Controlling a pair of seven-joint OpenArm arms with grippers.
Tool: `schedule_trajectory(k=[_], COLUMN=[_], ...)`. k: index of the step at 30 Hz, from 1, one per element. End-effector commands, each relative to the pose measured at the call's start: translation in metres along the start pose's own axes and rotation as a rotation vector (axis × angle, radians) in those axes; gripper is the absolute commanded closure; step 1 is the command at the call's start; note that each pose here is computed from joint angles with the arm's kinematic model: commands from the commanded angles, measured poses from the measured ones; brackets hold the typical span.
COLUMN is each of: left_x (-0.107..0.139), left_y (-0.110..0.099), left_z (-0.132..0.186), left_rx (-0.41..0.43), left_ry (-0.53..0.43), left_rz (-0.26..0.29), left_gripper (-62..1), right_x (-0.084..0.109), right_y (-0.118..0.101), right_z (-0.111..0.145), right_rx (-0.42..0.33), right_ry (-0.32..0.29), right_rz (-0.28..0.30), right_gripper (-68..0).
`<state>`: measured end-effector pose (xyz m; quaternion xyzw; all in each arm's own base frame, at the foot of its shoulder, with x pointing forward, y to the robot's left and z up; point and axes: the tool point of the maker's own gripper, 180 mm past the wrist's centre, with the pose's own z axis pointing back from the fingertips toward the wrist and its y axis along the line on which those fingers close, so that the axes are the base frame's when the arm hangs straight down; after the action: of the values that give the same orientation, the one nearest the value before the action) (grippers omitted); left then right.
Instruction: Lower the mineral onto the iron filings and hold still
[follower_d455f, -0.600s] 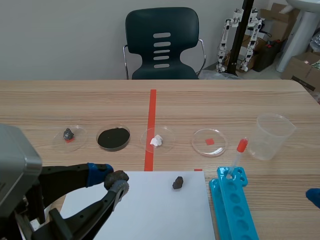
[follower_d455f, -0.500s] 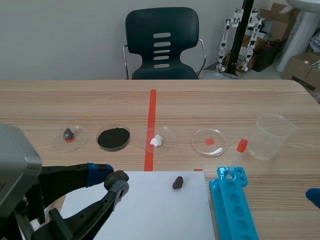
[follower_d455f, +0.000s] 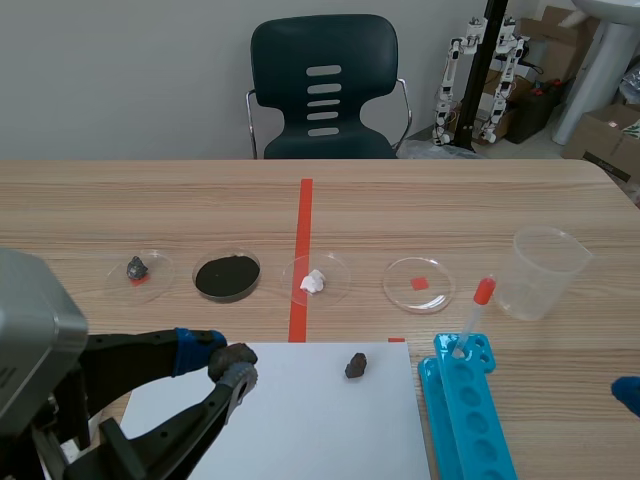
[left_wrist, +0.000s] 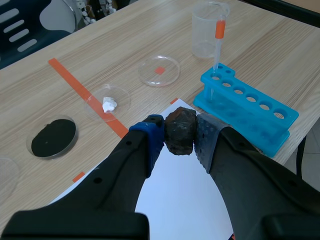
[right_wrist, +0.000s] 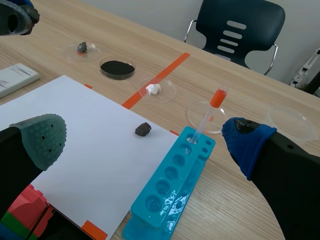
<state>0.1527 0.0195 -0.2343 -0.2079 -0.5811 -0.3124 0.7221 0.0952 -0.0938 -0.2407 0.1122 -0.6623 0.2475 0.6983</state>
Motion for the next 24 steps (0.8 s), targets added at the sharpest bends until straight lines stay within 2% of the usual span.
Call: schedule_trajectory(k=[1,9,17,20,24], left_x=[0.01,0.011,-0.006,-0.016,-0.026], left_y=[0.0,0.002,0.004,0.016,0.044], left_z=[-0.001,-0.003,-0.005,-0.013,-0.025], left_rx=[0.008,0.024,0.028,0.07,0.193], left_ry=[-0.037,-0.043,0.059,0.127,0.198], left_rz=[0.01,0.022,0.02,0.039,0.095], left_gripper=[-8.5,-8.5,-8.5,-8.5,-8.5], right_x=[0.009,0.009,0.009,0.009,0.009], right_y=[-0.003,-0.003,-0.003,-0.003,-0.003], right_z=[-0.002,-0.002,-0.002,-0.002,-0.002], right_rx=[-0.01,-0.009,-0.01,-0.009,-0.01], right_ry=[-0.034,-0.034,-0.034,-0.033,-0.034], right_rz=[0.003,0.003,0.003,0.003,0.003], right_gripper=[-67.9,-67.9,-67.9,-67.9,-67.9])
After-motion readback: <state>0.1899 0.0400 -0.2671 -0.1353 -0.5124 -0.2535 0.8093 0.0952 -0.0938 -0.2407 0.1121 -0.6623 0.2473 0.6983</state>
